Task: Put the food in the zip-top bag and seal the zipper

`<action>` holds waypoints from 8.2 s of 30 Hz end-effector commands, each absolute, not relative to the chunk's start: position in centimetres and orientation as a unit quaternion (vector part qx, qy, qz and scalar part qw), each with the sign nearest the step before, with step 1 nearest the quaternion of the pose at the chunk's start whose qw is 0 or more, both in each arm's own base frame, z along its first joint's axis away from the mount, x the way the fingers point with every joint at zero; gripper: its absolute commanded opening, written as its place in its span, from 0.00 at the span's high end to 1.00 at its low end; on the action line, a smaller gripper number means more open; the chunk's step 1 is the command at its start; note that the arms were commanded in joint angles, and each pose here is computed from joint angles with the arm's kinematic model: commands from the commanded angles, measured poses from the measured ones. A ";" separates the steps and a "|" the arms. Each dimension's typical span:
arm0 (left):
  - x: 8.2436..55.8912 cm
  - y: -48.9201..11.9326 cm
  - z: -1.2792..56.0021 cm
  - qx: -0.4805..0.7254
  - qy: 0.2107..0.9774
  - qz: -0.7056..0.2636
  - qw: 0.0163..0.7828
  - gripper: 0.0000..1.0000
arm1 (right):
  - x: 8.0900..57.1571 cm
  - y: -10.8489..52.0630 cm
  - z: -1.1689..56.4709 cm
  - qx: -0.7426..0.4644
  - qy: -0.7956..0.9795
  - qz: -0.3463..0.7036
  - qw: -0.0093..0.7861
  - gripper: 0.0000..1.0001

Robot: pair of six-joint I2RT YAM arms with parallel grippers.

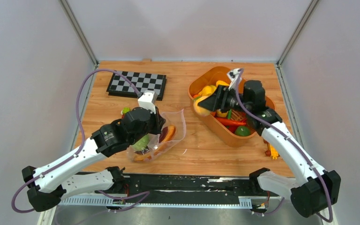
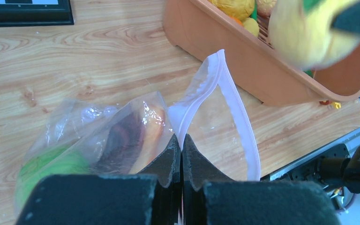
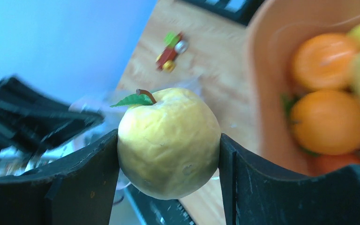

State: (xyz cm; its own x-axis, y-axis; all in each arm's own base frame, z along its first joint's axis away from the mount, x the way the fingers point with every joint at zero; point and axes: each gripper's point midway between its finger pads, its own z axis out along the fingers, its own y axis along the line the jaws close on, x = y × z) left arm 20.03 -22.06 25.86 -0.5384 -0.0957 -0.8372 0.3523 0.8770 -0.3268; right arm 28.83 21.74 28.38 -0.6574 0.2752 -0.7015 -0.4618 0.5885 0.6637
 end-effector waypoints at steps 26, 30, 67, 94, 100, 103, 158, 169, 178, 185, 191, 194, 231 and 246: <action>20.1 -22.6 30.1 0.062 0.819 -0.279 0.498 0.97 | 20.6 34.1 30.3 -0.235 0.739 0.457 0.436 0.20; 20.2 -22.3 30.3 0.058 0.818 -0.275 0.503 0.98 | 19.8 34.1 31.1 -0.251 0.728 0.469 0.432 0.10; 20.2 -22.0 28.1 0.072 0.841 -0.237 0.481 0.97 | 38.1 15.2 17.7 -0.033 0.912 0.188 0.364 0.06; 19.9 -21.6 27.8 0.074 0.841 -0.238 0.480 0.97 | 40.8 16.1 14.4 -0.100 0.922 0.174 0.330 0.58; 19.9 -22.0 27.8 0.073 0.840 -0.246 0.479 0.97 | 38.5 16.0 14.6 -0.086 0.918 0.192 0.335 0.68; 19.9 -22.2 27.7 0.073 0.840 -0.248 0.478 0.97 | 37.3 15.6 14.5 -0.073 0.919 0.192 0.338 0.68; 19.7 -22.8 29.4 0.076 0.822 -0.281 0.489 0.97 | 19.9 33.5 29.5 -0.298 0.762 0.386 0.427 0.64; 20.0 -22.2 30.4 0.067 0.819 -0.273 0.501 0.96 | 19.7 35.1 29.4 -0.309 0.757 0.373 0.438 0.48; 20.0 -21.7 31.0 0.053 0.814 -0.276 0.509 0.97 | 18.7 35.5 30.1 -0.328 0.748 0.380 0.434 0.17; 20.0 -21.4 31.1 0.050 0.814 -0.273 0.510 0.96 | 18.7 34.4 32.2 -0.302 0.734 0.392 0.465 0.13; 20.1 -20.9 30.6 0.045 0.817 -0.264 0.511 0.96 | 20.1 30.6 33.5 -0.230 0.742 0.354 0.521 0.14; 20.1 -21.0 30.3 0.045 0.818 -0.264 0.509 0.96 | 22.2 26.9 32.8 -0.162 0.759 0.288 0.561 0.08; 19.7 -20.9 29.6 0.047 0.820 -0.269 0.503 0.96 | 35.6 0.3 13.6 0.093 0.915 -0.164 0.357 0.00; 19.6 -21.2 29.3 0.051 0.822 -0.270 0.498 0.96 | 37.4 -0.6 9.7 0.058 0.921 -0.151 0.356 0.06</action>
